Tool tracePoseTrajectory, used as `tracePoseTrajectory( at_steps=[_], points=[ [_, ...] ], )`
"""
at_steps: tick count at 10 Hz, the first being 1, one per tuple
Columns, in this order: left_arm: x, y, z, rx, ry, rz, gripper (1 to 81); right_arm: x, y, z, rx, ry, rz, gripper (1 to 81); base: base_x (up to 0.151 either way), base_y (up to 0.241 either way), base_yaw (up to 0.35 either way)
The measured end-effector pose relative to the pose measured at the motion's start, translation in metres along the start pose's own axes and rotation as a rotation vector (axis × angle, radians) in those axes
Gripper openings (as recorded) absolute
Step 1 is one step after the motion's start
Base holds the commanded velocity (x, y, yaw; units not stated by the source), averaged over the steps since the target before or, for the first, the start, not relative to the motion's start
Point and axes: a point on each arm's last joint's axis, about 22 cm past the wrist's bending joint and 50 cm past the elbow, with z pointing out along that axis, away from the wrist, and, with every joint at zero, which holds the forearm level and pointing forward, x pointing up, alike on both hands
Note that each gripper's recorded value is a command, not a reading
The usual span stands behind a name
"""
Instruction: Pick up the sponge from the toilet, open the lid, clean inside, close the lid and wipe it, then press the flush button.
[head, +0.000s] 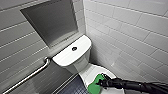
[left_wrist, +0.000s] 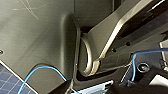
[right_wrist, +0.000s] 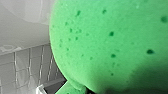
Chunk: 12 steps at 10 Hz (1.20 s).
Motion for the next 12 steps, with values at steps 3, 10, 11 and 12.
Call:
tracePoseTrajectory(
  at_steps=[3,10,11,12],
  points=[
    [0.000,0.000,0.000,0.000,0.000,0.000,81.1,0.008,-0.002,0.039,-0.006,0.041,0.020,1.0,0.000,0.000,0.000],
    [-0.001,-0.004,-0.001,0.006,-0.002,-0.002,81.1,0.031,0.036,0.072,0.009,0.179,0.037,1.0,0.000,0.000,0.000],
    [-0.001,-0.004,-0.001,0.006,-0.002,-0.002,81.1,0.029,0.036,0.072,0.011,0.176,0.024,1.0,0.000,0.000,0.000],
    [-0.001,-0.004,-0.001,0.006,-0.002,-0.002,81.1,0.021,0.039,0.070,0.011,0.161,0.016,1.0,0.000,0.000,0.000]
  ],
)
